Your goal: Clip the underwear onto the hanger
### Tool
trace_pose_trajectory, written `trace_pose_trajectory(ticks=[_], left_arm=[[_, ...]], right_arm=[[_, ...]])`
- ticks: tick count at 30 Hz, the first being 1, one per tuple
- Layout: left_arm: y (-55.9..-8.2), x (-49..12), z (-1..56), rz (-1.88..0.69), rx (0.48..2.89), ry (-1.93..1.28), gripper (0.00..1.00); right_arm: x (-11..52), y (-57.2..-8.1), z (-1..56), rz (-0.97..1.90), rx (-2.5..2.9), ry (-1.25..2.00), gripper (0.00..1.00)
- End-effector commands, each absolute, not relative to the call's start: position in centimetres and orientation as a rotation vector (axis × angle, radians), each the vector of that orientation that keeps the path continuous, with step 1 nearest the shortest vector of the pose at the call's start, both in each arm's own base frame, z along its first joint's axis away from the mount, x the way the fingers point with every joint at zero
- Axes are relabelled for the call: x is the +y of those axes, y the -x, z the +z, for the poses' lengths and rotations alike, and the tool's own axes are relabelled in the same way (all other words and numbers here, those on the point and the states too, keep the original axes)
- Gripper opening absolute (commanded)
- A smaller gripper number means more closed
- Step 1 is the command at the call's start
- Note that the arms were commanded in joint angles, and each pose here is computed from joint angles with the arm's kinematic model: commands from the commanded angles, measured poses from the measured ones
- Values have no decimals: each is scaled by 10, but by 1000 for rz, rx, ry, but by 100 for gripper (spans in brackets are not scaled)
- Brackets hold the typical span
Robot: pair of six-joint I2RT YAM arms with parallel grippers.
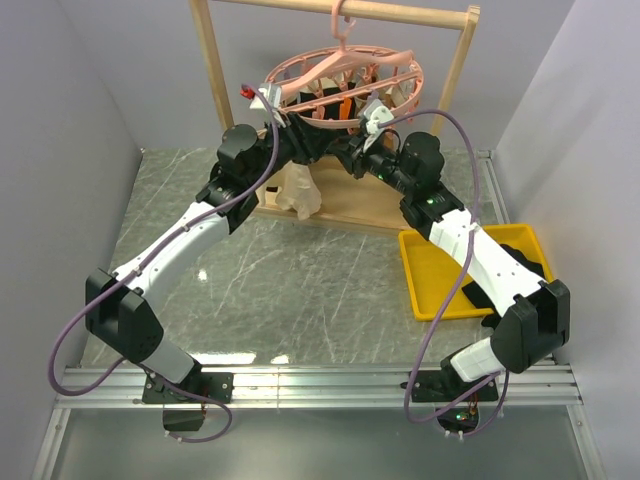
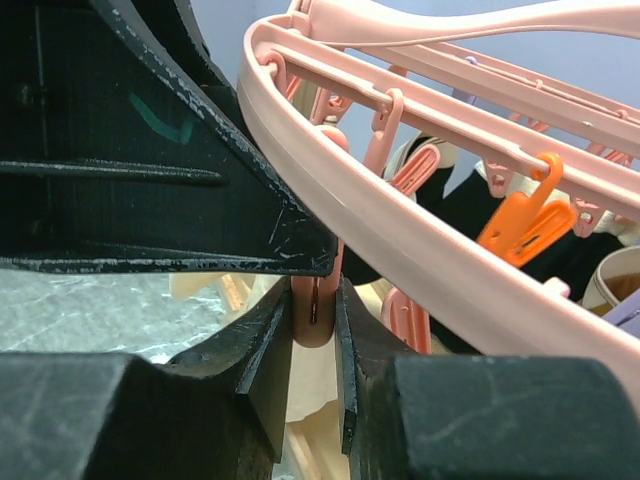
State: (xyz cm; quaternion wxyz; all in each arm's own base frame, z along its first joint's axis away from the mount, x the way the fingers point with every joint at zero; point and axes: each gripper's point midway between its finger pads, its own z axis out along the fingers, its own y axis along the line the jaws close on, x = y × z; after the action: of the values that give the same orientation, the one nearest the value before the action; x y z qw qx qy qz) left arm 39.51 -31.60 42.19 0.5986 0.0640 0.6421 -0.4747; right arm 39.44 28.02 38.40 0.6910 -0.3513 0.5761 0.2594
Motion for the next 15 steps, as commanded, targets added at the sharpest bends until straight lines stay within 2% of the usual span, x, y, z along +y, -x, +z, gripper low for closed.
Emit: trace_pose_trajectory(ticks=[1, 5, 11, 15], left_arm=[[-400, -305, 476, -1104, 1329, -80, 43], [-402, -304, 478, -1098, 1315, -70, 44], [-405, -301, 483, -1083, 1304, -45, 40], [-403, -302, 486, -1091, 1294, -67, 15]], right_arm=[[296, -370, 395, 615, 1247, 853, 0], [298, -371, 397, 617, 1258, 838, 0], [302, -368, 393, 620, 1263, 856, 0], [304, -365, 391, 636, 1269, 867, 0]])
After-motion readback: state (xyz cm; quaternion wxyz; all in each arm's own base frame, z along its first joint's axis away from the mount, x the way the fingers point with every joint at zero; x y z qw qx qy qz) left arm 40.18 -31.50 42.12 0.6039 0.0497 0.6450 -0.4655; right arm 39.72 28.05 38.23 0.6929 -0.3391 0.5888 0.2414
